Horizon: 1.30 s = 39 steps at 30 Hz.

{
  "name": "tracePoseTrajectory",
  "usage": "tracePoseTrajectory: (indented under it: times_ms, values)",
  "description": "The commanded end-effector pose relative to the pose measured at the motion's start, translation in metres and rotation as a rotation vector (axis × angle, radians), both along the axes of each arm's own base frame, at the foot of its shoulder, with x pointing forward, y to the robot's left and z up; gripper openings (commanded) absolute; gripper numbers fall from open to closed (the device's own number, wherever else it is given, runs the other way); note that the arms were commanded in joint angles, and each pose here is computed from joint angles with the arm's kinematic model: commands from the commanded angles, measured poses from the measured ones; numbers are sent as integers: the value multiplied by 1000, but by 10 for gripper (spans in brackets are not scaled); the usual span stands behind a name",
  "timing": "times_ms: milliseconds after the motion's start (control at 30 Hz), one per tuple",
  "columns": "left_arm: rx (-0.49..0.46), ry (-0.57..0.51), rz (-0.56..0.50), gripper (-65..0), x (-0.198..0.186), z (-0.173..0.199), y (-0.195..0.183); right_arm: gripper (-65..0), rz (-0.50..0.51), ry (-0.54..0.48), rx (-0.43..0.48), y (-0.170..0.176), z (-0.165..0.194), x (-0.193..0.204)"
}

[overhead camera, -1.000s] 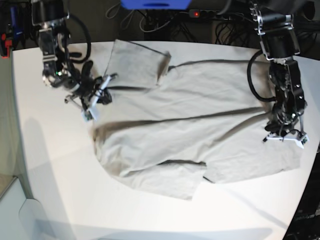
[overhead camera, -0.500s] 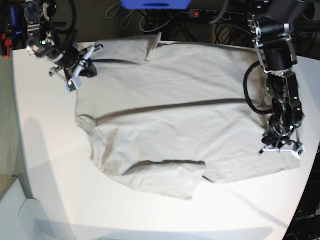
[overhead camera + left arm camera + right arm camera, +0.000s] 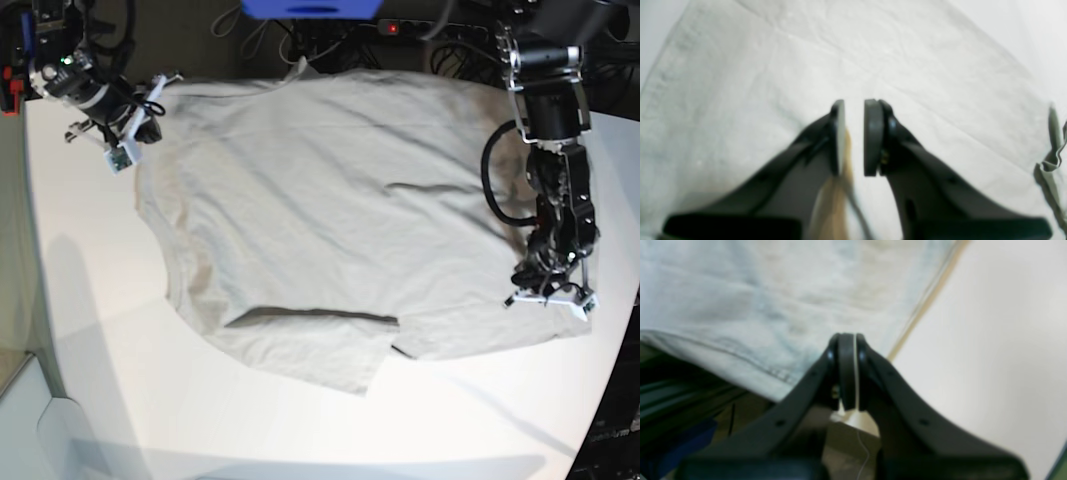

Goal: Layout the t-shirt on the table in an organized manner, then fold the t-shirt properly
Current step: 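Grasp the shirt edge with the right gripper and pull it outward, then grasp the shirt body with both grippers and spread it apart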

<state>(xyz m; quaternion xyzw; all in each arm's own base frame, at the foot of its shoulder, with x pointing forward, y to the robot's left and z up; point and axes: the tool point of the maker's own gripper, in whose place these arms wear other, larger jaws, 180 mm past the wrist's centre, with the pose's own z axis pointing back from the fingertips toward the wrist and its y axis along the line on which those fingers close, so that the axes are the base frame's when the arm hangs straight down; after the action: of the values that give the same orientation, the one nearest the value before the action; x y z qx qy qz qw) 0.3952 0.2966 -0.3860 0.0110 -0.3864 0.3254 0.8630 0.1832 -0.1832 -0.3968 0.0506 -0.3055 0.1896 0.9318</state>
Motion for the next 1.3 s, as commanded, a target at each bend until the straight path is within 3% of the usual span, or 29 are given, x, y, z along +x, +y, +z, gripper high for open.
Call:
tracePoseTrajectory:
  times_ms: [0,167,333,567,733,933,1267]
  values:
    - [36,-52,6,-547,9,20,10,-650,-2,-34,0,-1,8,7]
    - [58,-62,-11,-547,-6,22,8,-650,2,-57,-15,-2,16,26]
    - [33,7,-35,-547,-29,6,-1,-650,-1,-112,-39,-4,35,62]
    - [-14,130,-74,-547,-70,-19,-15,-650,83,-154,-67,21,62,120]
    - [-36,112,-126,-547,-83,-3,-38,-650,134,-118,-18,53,48,142]
    - [-88,168,-192,-547,-109,7,-63,-650,166,-54,36,78,19,149]
    - [-87,313,-125,-547,-149,-31,-35,-650,168,-79,43,80,23,189]
